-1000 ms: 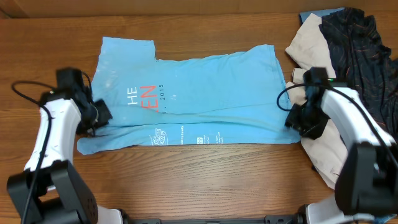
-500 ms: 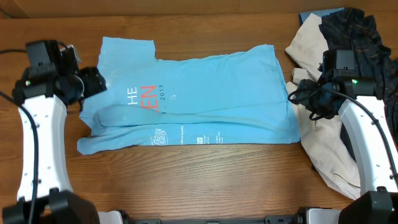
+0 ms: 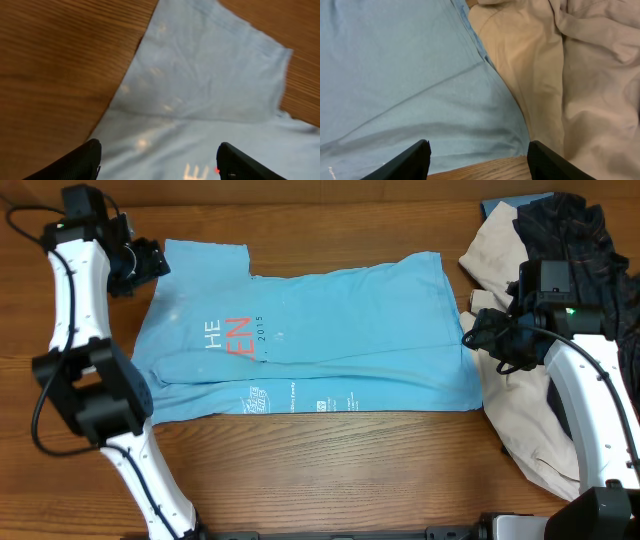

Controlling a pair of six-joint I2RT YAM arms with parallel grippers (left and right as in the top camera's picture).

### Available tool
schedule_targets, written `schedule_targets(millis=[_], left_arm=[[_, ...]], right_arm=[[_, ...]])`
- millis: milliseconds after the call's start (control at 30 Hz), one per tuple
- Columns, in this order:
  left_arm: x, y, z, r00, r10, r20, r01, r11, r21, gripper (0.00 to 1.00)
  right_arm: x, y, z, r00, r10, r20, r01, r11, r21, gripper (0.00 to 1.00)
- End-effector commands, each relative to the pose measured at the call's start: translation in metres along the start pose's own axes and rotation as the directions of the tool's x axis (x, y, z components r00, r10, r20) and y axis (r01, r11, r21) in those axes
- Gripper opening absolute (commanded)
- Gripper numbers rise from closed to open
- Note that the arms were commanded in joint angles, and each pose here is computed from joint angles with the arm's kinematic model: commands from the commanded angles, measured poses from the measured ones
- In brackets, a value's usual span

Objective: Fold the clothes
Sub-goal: 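Release the shirt and move both grippers to its top corners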

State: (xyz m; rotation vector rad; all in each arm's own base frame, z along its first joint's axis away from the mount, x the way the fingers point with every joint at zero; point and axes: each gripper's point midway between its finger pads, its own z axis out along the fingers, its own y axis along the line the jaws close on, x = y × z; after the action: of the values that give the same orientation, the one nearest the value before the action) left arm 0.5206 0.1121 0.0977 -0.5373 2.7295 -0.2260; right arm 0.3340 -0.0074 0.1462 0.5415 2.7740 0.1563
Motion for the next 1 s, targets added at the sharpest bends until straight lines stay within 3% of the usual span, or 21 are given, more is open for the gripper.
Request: schedule_targets(millis=[0,333,533,600,633,667,733,800,967], left_arm=[[-0.013,0.011,0.029,0.999,0.036,0.006,-0.036,0.999,-0.021,0.76],[-0.021,0.025,0.082,0.998,0.053,0.032,-0.051,0.998,-0.041,0.73],[-0.006,0.025,0.115,0.998,0.054,-0.016,-0.054,0.998,-0.031,0.70],[-0.001,0.021,0.122,0.998,0.055,-0.034,-0.056,0.998,-0.011,0.56],[0.001,0.019,0.124,0.998,0.056,-0.039,-0.056,0.998,0.002,0.46],[0.001,0.015,0.124,0.998,0.058,-0.040,-0.057,0.998,0.022,0.28],[0.001,0.008,0.124,0.997,0.060,-0.038,-0.058,0.997,0.055,0.10],[0.003,0.004,0.122,0.997,0.058,-0.049,-0.055,0.996,0.075,0.04],[0.011,0.007,0.114,0.994,0.047,-0.097,-0.040,0.997,0.065,0.04]], right_arm=[[-0.003,0.002,-0.003,1.000,-0.019,0.013,0.019,1.000,-0.007,0.66],[-0.003,0.002,-0.003,1.000,-0.018,0.012,0.018,1.000,-0.007,0.66],[-0.003,0.002,-0.003,1.000,-0.019,0.012,0.019,1.000,-0.007,0.65],[-0.003,0.002,-0.003,1.000,-0.019,0.013,0.019,1.000,-0.007,0.65],[-0.004,0.003,-0.003,1.000,-0.019,0.017,0.019,1.000,-0.009,0.64],[-0.005,0.003,-0.003,1.000,-0.020,0.022,0.020,1.000,-0.010,0.63],[-0.011,0.005,-0.003,0.999,-0.021,0.045,0.021,1.000,-0.018,0.62],[-0.020,0.008,-0.004,0.996,-0.023,0.082,0.025,0.999,-0.030,0.62],[-0.042,0.016,-0.006,0.984,-0.025,0.174,0.036,0.998,-0.059,0.61]])
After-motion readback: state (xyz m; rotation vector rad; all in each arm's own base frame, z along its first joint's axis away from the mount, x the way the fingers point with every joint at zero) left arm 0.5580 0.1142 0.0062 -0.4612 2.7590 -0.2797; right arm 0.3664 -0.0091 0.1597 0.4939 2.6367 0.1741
